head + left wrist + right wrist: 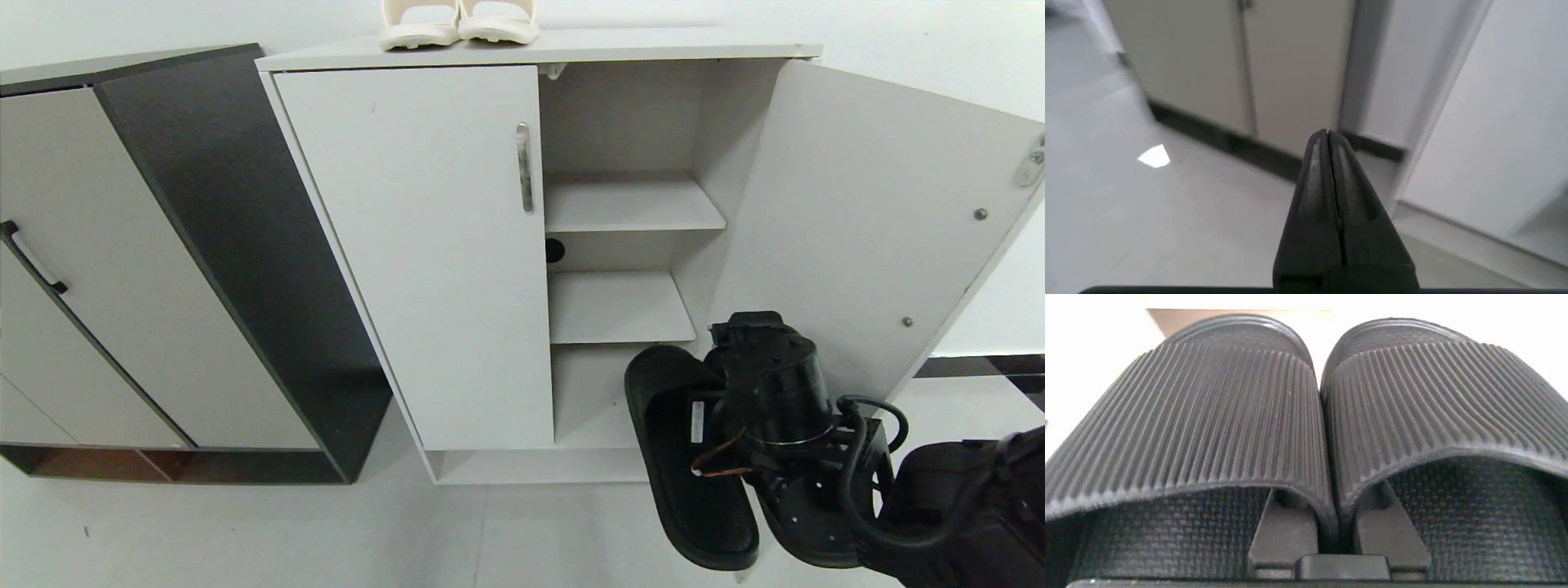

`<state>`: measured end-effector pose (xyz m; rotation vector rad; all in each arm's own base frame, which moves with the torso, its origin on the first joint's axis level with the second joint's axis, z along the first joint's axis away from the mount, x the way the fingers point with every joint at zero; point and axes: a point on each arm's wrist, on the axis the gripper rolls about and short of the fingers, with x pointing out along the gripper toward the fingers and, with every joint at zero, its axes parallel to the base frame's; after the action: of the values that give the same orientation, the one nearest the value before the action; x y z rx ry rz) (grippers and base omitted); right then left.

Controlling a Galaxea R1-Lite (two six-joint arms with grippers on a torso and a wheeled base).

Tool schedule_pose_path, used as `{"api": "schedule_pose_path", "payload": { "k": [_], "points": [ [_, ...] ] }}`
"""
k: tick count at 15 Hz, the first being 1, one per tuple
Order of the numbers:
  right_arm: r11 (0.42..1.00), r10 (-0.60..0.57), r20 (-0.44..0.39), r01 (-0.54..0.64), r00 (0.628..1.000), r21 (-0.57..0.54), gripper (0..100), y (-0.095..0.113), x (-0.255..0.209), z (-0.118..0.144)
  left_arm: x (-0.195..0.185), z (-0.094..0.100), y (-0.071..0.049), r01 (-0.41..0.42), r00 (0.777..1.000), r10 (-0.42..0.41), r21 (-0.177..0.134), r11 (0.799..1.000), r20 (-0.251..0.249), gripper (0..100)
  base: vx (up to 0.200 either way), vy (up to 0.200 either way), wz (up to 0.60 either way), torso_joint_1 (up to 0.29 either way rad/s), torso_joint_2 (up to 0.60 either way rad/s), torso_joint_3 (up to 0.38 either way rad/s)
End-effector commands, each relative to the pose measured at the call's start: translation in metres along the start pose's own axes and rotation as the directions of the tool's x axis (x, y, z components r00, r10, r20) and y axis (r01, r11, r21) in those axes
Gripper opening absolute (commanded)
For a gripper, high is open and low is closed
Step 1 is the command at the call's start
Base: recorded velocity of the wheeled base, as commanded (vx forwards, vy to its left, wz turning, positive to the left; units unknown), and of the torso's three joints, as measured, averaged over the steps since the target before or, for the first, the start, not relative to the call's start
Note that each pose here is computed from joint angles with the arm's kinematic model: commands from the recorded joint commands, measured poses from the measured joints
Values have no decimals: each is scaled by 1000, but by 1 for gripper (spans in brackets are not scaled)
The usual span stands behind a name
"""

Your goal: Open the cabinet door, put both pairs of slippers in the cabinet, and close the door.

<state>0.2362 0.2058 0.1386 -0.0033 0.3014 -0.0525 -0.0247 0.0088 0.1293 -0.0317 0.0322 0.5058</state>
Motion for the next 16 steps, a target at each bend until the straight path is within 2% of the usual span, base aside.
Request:
{"api": "schedule_pose_path", "payload": {
  "k": [1, 3, 5, 7, 8, 9, 10, 11, 12, 13, 15, 16],
  "points": [
    [996, -85, 1, 85, 996, -26, 0, -15, 8, 0, 1, -30, -1, 7, 999, -6, -15, 1000, 34, 0, 0, 0, 0, 0, 0, 0],
    [993, -112, 4, 112, 994, -26, 0, -20, 12, 1, 6, -43, -7, 180, 983, -180, -10, 984, 24, 0, 0, 0, 0, 0, 0, 0],
    [992, -120, 1, 120, 993, -29, 0, -22, 13, 1, 5, -47, -9, 288, 958, -288, 3, 958, 0, 0, 0, 0, 0, 0, 0, 0],
    [990, -135, -1, 135, 991, -31, 0, -26, 15, 1, 4, -48, -12, 421, 907, -421, 16, 907, -19, 0, 0, 0, 0, 0, 0, 0],
    [990, -136, -3, 136, 991, -39, 0, -26, 15, 0, 4, -50, -12, 429, 904, -427, 75, 900, -42, 0, 0, 0, 0, 0, 0, 0],
    [990, -135, -5, 135, 991, -43, 0, -26, 16, 0, 4, -53, -11, 388, 922, -381, 142, 911, -74, 0, 0, 0, 0, 0, 0, 0],
    [992, -118, -4, 118, 993, -37, 0, -23, 14, 0, 5, -52, -10, 349, 937, -343, 144, 926, -60, 0, 0, 0, 0, 0, 0, 0],
    [997, -73, -2, 72, 997, -28, 0, -19, 12, 1, 5, -52, -11, 360, 933, -355, 136, 923, -61, 0, 0, 0, 0, 0, 0, 0],
    [1000, -13, 3, 13, 1000, -15, 0, -15, 10, 1, 4, -53, -12, 416, 909, -411, 103, 904, -63, 0, 0, 0, 0, 0, 0, 0],
    [999, 40, 14, -40, 999, -1, 0, -9, 11, 2, 4, -52, -13, 463, 886, -458, 112, 879, -65, 0, 0, 0, 0, 0, 0, 0],
    [996, 86, 34, -86, 996, 10, 0, 1, 12, 0, 4, -52, -13, 459, 888, -454, 114, 881, -66, 0, 0, 0, 0, 0, 0, 0],
    [993, 117, 39, -118, 992, 10, 0, 7, 10, -2, 4, -52, -13, 457, 889, -453, 105, 883, -66, 0, 0, 0, 0, 0, 0, 0]
  ]
}}
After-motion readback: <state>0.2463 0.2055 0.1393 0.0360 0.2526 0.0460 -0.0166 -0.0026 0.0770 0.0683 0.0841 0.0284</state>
